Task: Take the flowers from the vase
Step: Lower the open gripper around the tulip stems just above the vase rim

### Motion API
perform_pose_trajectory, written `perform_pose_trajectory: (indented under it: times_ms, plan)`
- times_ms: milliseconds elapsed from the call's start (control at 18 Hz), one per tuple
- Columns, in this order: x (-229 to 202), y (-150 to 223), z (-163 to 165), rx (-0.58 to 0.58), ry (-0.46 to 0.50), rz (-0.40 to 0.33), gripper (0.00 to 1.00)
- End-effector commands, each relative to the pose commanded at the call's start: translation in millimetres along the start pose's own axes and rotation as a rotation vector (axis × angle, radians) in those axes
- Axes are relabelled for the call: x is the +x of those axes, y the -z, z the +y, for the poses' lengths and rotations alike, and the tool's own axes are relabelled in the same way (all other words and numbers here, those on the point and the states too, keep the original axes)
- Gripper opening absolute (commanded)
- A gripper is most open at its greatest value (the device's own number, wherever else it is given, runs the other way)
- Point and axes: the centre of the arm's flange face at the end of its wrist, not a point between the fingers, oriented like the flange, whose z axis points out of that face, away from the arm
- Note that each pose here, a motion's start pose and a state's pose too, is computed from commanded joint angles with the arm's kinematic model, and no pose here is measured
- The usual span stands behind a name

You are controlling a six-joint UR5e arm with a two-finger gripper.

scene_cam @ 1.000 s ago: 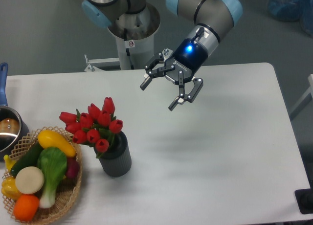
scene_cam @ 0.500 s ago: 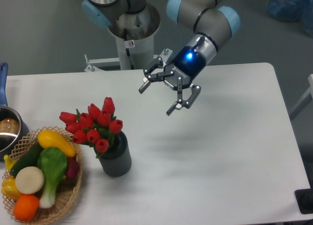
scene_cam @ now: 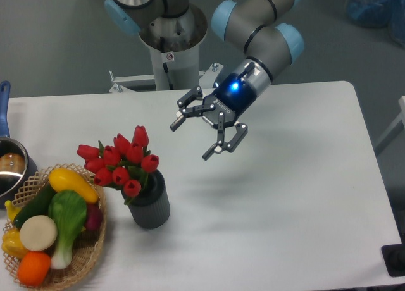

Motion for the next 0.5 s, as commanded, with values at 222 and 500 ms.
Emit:
perform_pose_trajectory:
  times_ms: [222,500]
  plan:
    - [8.3,-11.6,4.9,-0.005,-0.015,0.025,1.00]
    - [12.6,-21.7,16.8,-0.003,-0.072,0.047,1.00]
